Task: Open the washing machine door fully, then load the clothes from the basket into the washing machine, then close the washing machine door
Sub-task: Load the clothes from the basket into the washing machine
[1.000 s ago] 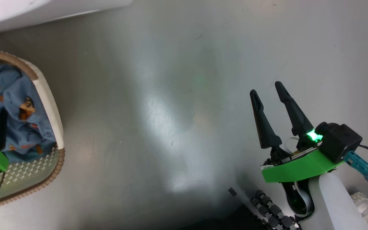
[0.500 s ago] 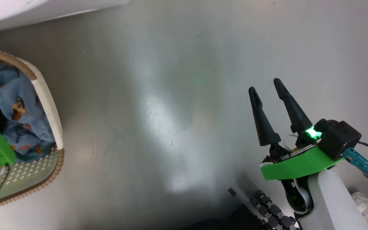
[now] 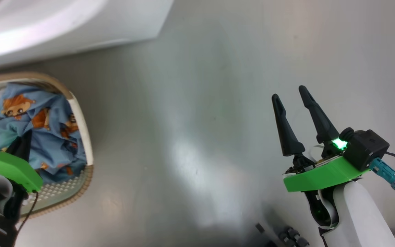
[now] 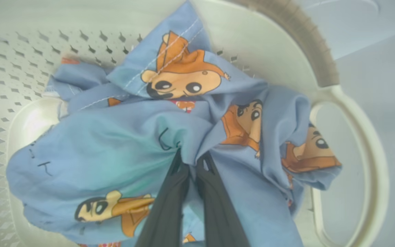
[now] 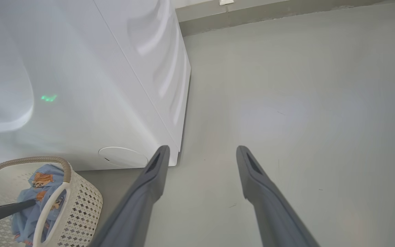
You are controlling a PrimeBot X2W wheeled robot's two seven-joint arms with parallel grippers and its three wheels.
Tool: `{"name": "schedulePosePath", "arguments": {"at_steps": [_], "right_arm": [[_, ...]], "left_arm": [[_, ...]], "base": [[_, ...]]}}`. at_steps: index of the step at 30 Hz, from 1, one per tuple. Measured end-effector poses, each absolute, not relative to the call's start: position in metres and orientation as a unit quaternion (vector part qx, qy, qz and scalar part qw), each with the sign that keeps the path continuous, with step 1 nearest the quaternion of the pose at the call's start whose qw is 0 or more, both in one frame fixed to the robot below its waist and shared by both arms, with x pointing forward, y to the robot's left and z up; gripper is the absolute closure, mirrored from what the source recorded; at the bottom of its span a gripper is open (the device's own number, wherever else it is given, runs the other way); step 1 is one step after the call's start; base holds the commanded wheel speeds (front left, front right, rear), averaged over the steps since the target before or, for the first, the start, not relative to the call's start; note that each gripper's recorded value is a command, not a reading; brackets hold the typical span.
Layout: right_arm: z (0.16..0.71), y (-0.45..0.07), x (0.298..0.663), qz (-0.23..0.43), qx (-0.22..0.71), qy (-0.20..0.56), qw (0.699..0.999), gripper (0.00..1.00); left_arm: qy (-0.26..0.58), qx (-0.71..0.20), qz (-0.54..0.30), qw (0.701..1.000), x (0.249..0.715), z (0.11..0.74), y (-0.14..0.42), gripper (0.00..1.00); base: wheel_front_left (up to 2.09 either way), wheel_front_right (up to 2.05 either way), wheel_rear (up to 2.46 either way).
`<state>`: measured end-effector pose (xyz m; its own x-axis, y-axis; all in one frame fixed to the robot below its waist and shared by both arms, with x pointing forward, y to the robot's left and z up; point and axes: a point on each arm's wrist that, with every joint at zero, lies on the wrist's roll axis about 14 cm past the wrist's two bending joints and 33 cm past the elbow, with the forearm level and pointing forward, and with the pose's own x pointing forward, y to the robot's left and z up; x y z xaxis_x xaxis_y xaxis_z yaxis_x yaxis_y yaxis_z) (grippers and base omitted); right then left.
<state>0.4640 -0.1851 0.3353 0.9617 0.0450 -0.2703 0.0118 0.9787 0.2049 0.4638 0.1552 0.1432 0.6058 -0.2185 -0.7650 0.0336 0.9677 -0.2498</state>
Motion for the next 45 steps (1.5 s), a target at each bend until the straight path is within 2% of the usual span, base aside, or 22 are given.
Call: {"name": "schedulePosePath", "arguments": {"at_steps": [4, 20, 36, 45], "right_arm": [[0.354, -0.185, 0.467, 0.011, 0.1, 0.117, 0.988, 0.0], [0.422, -0.164, 0.456, 0.043, 0.1, 0.05, 0.993, 0.0], [0.466, -0.145, 0.429, 0.071, 0.103, 0.009, 0.992, 0.0], [0.483, -0.141, 0.412, 0.078, 0.101, -0.008, 0.992, 0.0]], "left_arm": [[0.397, -0.125, -0.065, 0.907, 0.469, 0.176, 0.157, 1.0], [0.259, -0.139, -0.02, 0.956, 0.438, 0.293, 0.179, 1.0], [0.1, -0.118, 0.0, 0.988, 0.42, 0.405, 0.196, 1.0], [0.025, -0.103, 0.001, 0.994, 0.403, 0.458, 0.2, 1.0]], "base": [[0.0, 0.0, 0.0], [0.0, 0.0, 0.0], [0.0, 0.0, 0.0], [0.0, 0.0, 0.0]]}}
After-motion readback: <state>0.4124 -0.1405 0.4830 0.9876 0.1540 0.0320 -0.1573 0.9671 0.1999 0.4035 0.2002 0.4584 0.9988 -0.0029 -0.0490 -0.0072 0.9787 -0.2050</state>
